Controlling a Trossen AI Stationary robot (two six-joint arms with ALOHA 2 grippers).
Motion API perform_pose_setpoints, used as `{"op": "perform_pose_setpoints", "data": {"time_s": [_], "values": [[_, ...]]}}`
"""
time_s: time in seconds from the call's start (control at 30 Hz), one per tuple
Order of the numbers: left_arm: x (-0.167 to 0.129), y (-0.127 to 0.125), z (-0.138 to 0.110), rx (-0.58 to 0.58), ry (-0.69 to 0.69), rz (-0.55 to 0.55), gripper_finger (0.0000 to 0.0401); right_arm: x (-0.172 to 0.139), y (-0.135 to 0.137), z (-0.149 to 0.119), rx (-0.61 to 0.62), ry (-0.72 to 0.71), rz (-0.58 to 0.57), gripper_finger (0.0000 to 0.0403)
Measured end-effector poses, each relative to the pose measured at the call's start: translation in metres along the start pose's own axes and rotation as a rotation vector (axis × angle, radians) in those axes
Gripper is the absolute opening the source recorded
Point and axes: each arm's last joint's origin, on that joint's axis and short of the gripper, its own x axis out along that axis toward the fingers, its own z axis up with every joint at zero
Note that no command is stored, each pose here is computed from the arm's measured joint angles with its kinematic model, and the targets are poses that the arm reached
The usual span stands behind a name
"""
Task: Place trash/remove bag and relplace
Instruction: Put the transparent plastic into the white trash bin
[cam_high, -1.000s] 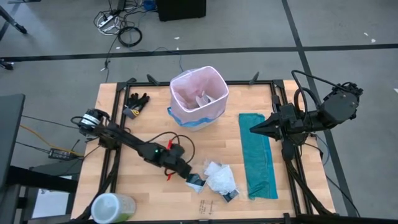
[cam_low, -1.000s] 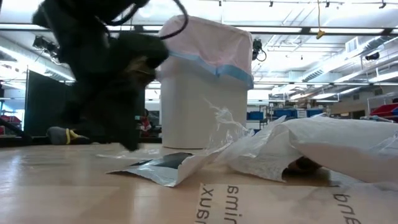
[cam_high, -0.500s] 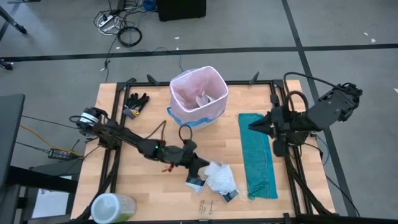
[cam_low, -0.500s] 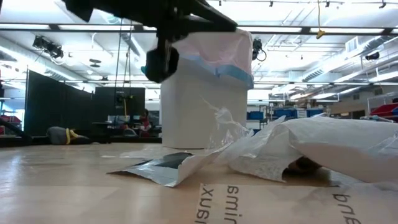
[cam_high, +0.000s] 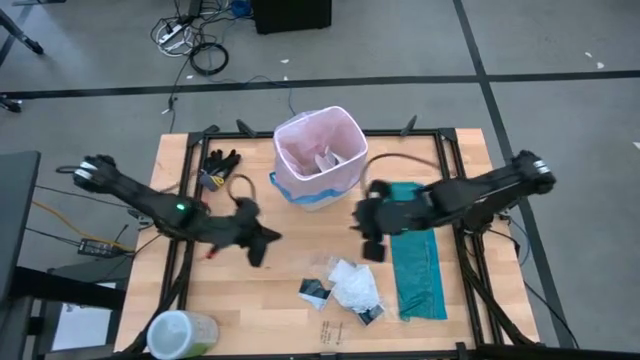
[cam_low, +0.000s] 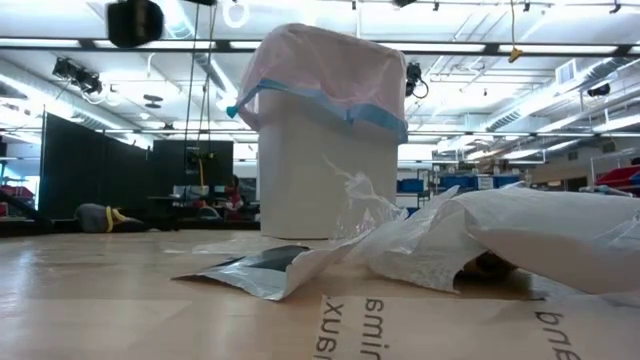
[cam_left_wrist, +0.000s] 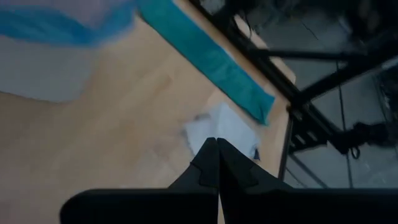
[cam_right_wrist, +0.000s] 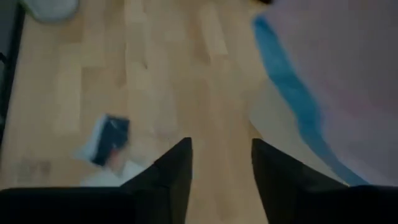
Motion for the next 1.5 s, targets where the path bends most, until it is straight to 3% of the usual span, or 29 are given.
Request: {"op": "perform_pose_setpoints", "data": {"time_s": [0.2, 0.43, 0.67, 1.1, 1.23, 1.3, 1.4, 1.5], "values": [[-0.035, 0.011, 0.009, 0.006, -0.041, -0.012, 0.0002, 0.084, 0.009, -0.004, 0.104, 0.018, 0.107, 0.0208], [-0.056, 0.022, 0.01, 0.078, -0.009, -0.021, 0.0003, 0.164, 0.018, -0.025, 0.219, 0.026, 0.215, 0.0213], [-0.07, 0.032, 0.013, 0.119, -0.004, -0.02, 0.0003, 0.207, 0.016, -0.054, 0.224, 0.122, 0.192, 0.0211], [-0.077, 0.042, 0.012, 0.158, 0.024, 0.008, 0.0004, 0.259, 0.027, -0.092, 0.23, 0.188, 0.167, 0.0204], [-0.077, 0.043, 0.012, 0.164, 0.036, 0.013, 0.0004, 0.267, 0.032, -0.096, 0.232, 0.227, 0.142, 0.0176], [-0.077, 0.043, 0.012, 0.164, 0.037, 0.012, 0.0004, 0.265, 0.033, -0.101, 0.232, 0.283, 0.078, 0.0137], [-0.077, 0.043, 0.012, 0.165, 0.04, 0.012, 0.0004, 0.261, 0.034, -0.1, 0.203, 0.349, 0.01, 0.0041], [-0.077, 0.043, 0.011, 0.176, 0.042, 0.015, 0.0004, 0.257, 0.035, -0.092, 0.189, 0.38, 0.013, 0.0013]]}}
